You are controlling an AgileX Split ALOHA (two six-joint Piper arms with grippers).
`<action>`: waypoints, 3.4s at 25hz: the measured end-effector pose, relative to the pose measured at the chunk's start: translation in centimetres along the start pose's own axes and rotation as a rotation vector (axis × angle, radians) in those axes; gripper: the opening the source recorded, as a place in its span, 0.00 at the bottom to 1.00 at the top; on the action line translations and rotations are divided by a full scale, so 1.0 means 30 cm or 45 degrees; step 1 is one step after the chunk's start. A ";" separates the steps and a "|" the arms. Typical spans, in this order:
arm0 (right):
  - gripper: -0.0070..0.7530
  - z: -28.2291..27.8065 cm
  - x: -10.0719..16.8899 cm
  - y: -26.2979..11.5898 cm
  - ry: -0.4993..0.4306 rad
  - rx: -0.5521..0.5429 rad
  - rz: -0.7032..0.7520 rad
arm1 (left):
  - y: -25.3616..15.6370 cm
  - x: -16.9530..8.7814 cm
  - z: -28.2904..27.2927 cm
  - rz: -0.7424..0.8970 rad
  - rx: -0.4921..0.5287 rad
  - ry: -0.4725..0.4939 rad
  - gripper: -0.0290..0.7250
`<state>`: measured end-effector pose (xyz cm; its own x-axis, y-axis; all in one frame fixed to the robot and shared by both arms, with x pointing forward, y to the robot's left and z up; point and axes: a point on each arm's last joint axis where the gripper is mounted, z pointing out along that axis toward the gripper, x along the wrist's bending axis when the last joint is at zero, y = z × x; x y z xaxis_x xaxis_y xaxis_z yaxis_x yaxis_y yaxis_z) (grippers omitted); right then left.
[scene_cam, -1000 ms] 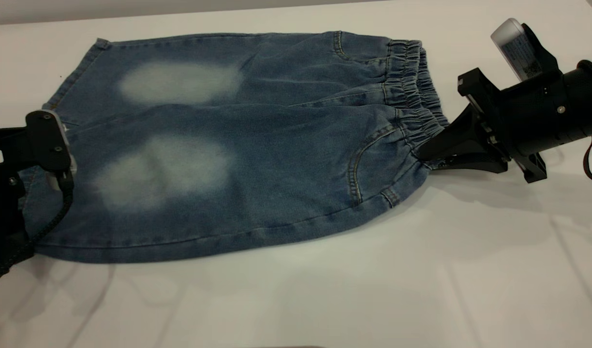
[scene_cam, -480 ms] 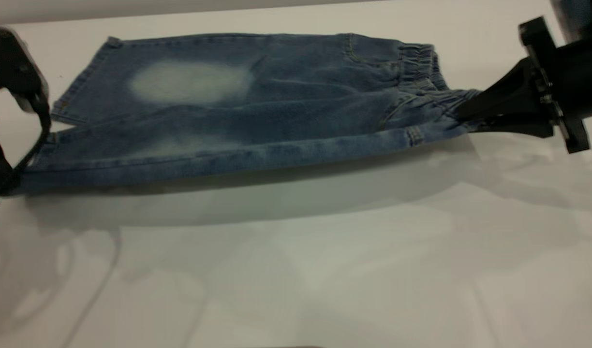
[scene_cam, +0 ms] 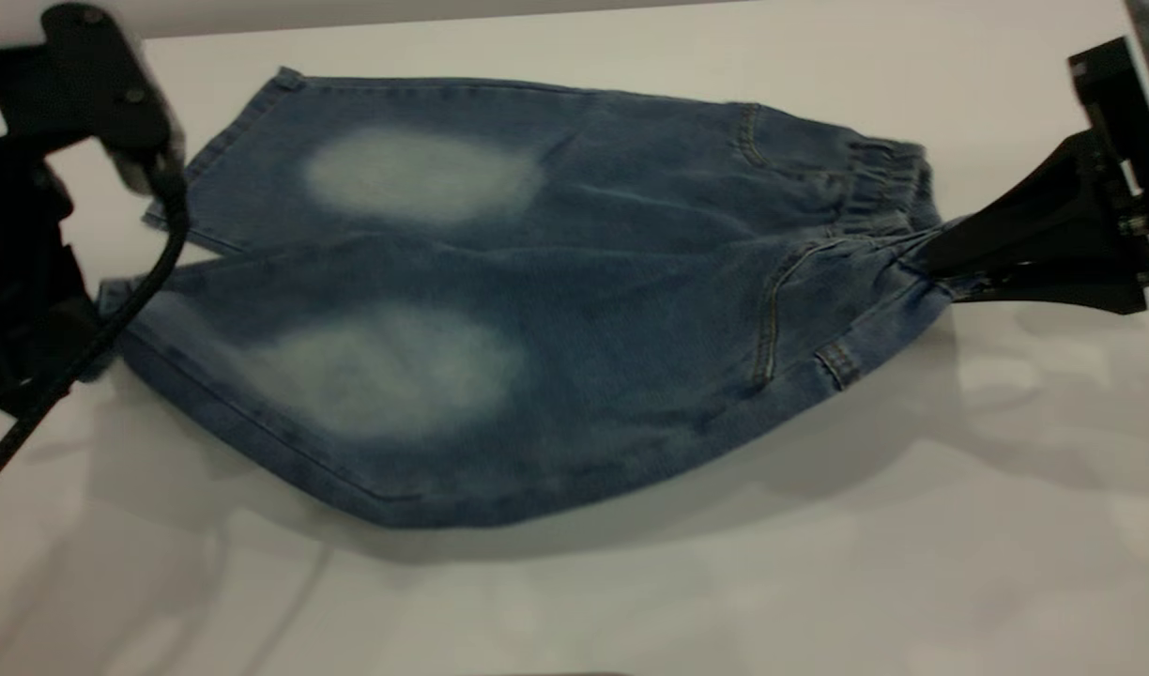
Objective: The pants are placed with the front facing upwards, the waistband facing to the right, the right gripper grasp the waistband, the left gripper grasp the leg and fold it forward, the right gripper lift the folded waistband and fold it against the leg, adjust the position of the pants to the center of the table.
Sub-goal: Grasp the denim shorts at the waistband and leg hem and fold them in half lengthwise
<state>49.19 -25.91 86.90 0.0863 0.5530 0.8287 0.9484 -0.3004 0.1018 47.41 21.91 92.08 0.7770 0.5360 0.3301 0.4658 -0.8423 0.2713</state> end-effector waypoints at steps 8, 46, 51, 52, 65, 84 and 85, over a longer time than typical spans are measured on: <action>0.08 -0.087 0.099 -0.023 -0.039 -0.110 0.047 | 0.019 0.040 -0.114 -0.053 -0.124 0.120 0.08; 0.10 0.047 -0.104 0.279 -0.189 -0.418 0.728 | 0.410 0.526 0.311 -0.029 -0.170 0.332 0.15; 0.12 0.047 -0.103 0.282 -0.186 -0.419 0.725 | 0.384 0.500 0.400 0.045 -0.101 0.301 0.21; 0.12 0.046 -0.101 0.287 -0.185 -0.423 0.721 | 0.385 0.499 0.403 0.040 -0.110 0.303 0.23; 0.21 0.032 -0.126 0.310 -0.248 -0.551 1.029 | 0.408 0.585 0.409 -0.414 -0.306 0.354 0.35; 0.59 0.054 -0.040 0.304 -0.032 -0.290 0.649 | 0.451 0.547 0.320 -0.507 -0.204 0.358 0.47; 0.59 0.056 -0.040 0.295 -0.043 -0.252 0.610 | 0.462 0.538 0.316 -0.496 -0.210 0.355 0.47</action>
<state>57.99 -27.92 85.88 0.5098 0.3411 0.7897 0.7241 -0.6659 -0.1798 70.42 18.34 92.59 0.4058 0.8224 0.3987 0.6081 -0.5687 0.5539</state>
